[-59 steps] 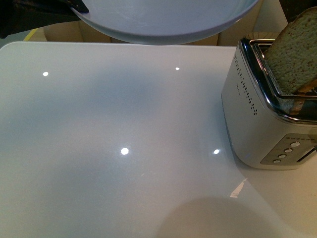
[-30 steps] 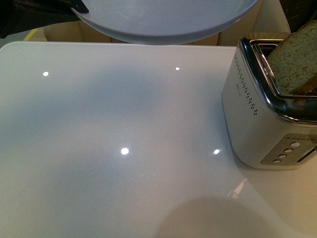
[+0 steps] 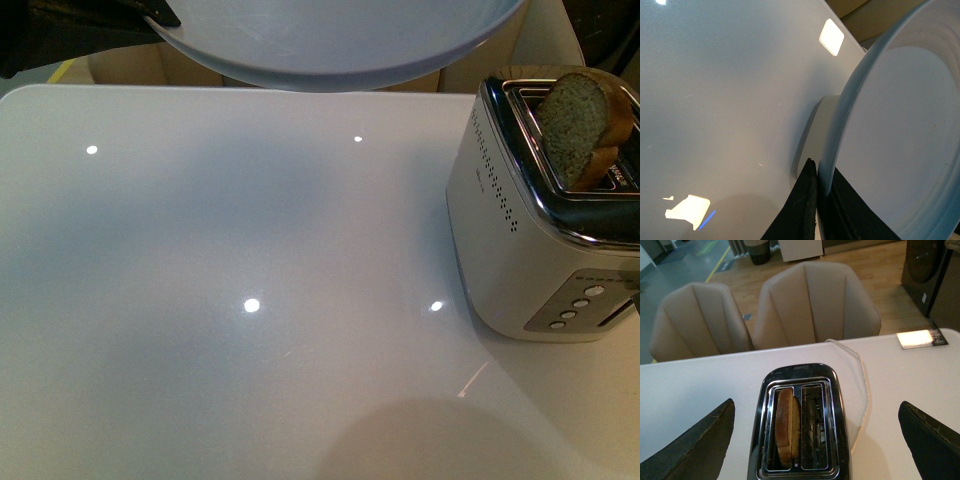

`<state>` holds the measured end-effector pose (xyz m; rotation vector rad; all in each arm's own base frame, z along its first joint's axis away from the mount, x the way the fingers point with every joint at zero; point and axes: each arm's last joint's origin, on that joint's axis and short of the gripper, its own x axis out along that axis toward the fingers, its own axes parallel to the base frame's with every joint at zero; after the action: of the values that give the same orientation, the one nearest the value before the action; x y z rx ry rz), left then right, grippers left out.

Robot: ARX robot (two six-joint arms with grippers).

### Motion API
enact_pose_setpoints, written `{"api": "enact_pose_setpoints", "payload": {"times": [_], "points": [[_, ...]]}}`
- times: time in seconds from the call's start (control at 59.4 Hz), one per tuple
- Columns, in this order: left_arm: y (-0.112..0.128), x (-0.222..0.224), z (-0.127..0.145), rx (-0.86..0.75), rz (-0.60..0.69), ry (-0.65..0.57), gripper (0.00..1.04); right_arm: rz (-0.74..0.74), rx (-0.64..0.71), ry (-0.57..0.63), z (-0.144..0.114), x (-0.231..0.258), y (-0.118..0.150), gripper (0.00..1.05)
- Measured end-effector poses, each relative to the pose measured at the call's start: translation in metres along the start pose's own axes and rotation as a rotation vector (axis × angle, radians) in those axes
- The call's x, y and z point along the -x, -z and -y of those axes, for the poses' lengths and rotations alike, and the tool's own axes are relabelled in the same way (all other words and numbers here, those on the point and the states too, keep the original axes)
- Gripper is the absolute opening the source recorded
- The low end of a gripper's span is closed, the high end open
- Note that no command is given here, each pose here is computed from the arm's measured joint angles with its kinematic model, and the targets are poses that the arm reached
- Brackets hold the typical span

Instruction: Left arm holds plate, right arm toasts bread

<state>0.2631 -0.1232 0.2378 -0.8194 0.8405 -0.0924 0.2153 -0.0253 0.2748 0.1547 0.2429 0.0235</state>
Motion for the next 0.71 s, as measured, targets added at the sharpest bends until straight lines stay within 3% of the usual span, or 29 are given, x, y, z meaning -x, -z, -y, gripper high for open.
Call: {"api": "enact_pose_setpoints", "payload": {"times": [0.084, 0.219, 0.64, 0.707], "points": [[0.0, 0.0, 0.0, 0.0, 0.0, 0.0, 0.03, 0.056, 0.022, 0.017, 0.0, 0.002, 0.0, 0.92], [0.0, 0.0, 0.0, 0.0, 0.002, -0.001, 0.03, 0.229, 0.118, 0.024, -0.002, 0.009, 0.022, 0.7], [0.0, 0.0, 0.0, 0.0, 0.001, 0.002, 0.03, 0.231, 0.148, 0.02, -0.014, 0.035, 0.081, 0.02], [0.0, 0.0, 0.0, 0.0, 0.001, 0.002, 0.03, 0.234, 0.15, 0.026, -0.013, 0.038, 0.086, 0.02]]}}
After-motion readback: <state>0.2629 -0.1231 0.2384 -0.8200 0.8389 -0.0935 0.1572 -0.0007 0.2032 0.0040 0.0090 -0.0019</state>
